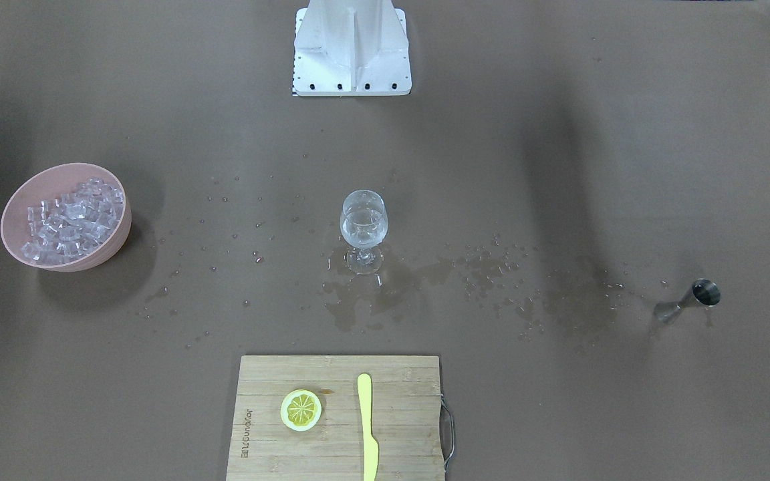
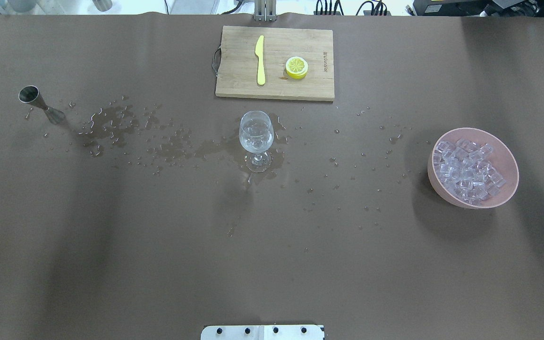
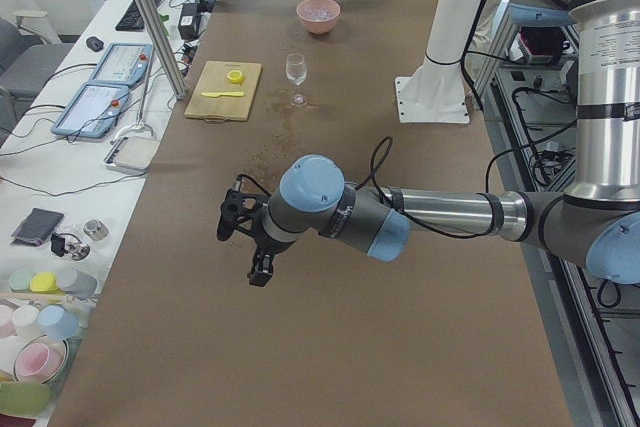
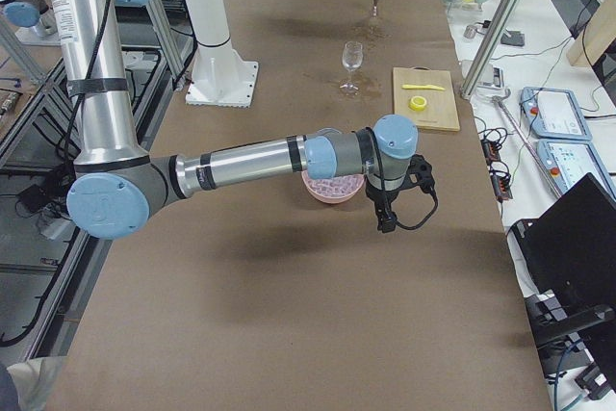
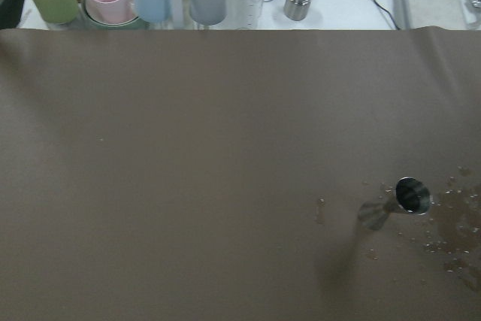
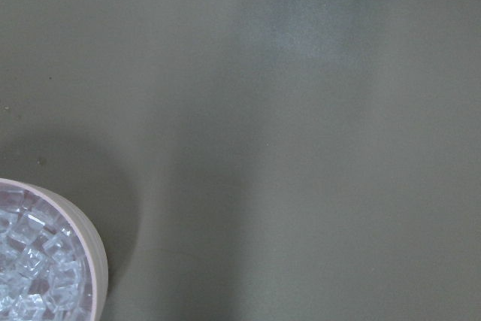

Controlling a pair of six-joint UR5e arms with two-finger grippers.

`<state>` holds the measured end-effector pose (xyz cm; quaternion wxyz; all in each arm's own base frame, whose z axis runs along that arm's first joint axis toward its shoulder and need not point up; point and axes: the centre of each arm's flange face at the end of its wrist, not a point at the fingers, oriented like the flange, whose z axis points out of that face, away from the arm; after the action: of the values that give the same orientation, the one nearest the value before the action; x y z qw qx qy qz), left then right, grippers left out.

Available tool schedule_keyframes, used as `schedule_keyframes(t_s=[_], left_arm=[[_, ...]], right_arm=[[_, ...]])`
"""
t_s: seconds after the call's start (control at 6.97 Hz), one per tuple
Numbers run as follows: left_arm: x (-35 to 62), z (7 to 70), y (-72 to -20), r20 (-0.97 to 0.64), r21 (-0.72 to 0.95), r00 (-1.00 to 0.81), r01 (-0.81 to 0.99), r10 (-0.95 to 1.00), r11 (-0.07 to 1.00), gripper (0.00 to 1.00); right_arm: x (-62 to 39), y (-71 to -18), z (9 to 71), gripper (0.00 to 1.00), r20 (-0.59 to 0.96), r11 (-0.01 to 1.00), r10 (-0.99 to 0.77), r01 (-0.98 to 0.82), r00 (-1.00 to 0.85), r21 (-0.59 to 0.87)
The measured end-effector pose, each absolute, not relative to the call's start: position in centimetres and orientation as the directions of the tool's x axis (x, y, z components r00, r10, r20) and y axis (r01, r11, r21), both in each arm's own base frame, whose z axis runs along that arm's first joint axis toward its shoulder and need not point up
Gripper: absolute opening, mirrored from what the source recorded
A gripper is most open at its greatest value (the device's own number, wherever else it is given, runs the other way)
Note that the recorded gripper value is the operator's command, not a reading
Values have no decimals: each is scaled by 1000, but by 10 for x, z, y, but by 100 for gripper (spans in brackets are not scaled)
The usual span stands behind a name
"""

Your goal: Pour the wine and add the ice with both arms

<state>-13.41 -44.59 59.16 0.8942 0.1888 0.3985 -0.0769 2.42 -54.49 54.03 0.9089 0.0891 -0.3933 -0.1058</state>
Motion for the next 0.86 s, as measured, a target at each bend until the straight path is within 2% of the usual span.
schedule_keyframes(t_s=[0.29, 0.86], left_arm=[[-122, 615, -438, -738, 233, 675, 269, -10, 935, 98], [-85, 603, -450, -735, 261, 675, 187, 69, 947, 98]], right_arm=[[34, -523, 548, 100, 696, 966, -246, 109, 674, 236], [40, -489, 560, 100, 703, 972, -224, 100, 675, 214]])
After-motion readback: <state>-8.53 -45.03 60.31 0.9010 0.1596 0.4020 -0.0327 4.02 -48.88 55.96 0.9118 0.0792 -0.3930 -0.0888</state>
